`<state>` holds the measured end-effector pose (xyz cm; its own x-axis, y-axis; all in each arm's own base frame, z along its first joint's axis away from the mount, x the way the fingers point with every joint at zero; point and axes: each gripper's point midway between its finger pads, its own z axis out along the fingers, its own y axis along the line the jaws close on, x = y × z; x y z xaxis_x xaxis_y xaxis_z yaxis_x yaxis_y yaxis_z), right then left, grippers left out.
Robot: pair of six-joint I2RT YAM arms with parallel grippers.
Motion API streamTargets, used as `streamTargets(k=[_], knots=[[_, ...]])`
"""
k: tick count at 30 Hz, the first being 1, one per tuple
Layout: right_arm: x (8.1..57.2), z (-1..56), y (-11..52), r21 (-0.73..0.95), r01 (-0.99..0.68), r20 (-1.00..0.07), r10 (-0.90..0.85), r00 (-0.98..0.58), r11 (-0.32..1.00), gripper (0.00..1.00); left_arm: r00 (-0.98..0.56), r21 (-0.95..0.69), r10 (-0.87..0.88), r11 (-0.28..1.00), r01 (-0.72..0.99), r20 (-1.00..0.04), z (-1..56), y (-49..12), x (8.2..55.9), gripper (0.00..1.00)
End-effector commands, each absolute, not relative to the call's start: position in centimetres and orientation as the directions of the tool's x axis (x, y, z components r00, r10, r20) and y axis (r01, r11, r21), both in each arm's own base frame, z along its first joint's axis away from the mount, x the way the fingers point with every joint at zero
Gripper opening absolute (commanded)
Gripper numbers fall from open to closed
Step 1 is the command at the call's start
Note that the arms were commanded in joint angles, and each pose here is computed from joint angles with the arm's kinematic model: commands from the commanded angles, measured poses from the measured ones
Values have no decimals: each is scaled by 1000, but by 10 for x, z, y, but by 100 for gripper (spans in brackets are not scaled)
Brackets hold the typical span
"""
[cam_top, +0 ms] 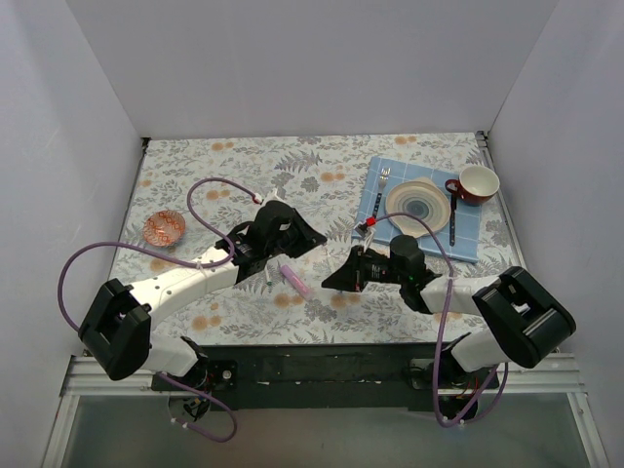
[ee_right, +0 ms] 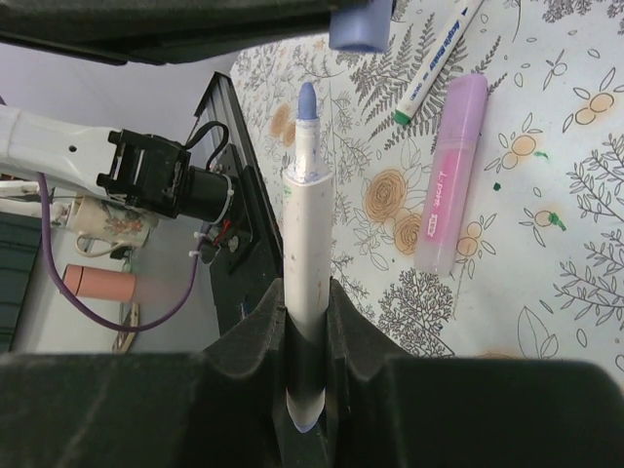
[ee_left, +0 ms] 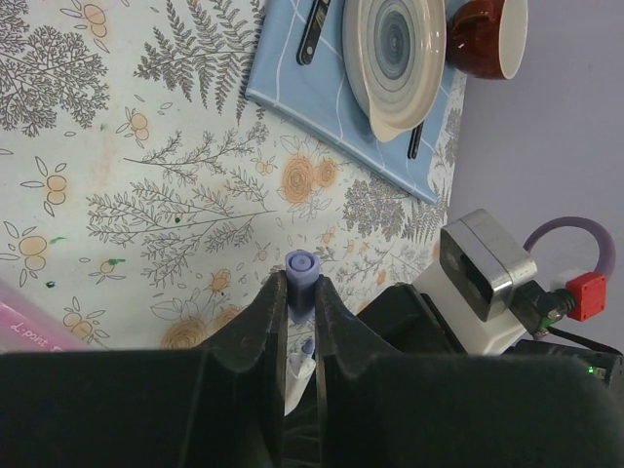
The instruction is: Insert the pens into the pen caps
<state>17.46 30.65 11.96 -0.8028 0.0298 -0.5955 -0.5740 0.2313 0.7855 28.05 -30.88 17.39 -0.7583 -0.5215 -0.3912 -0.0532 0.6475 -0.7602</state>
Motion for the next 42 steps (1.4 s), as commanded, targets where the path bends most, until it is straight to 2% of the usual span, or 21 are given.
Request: streamTargets(k=[1,42], knots=[[182,143,318,759,-629,-644,54,-763,168,1,-757,-773,-508,635,-5,-412,185,-309,275,0],[189,147,326,778,-610,-624,69,-778,153,1,-772,-784,-477,619,45,-420,183,-307,259,0]])
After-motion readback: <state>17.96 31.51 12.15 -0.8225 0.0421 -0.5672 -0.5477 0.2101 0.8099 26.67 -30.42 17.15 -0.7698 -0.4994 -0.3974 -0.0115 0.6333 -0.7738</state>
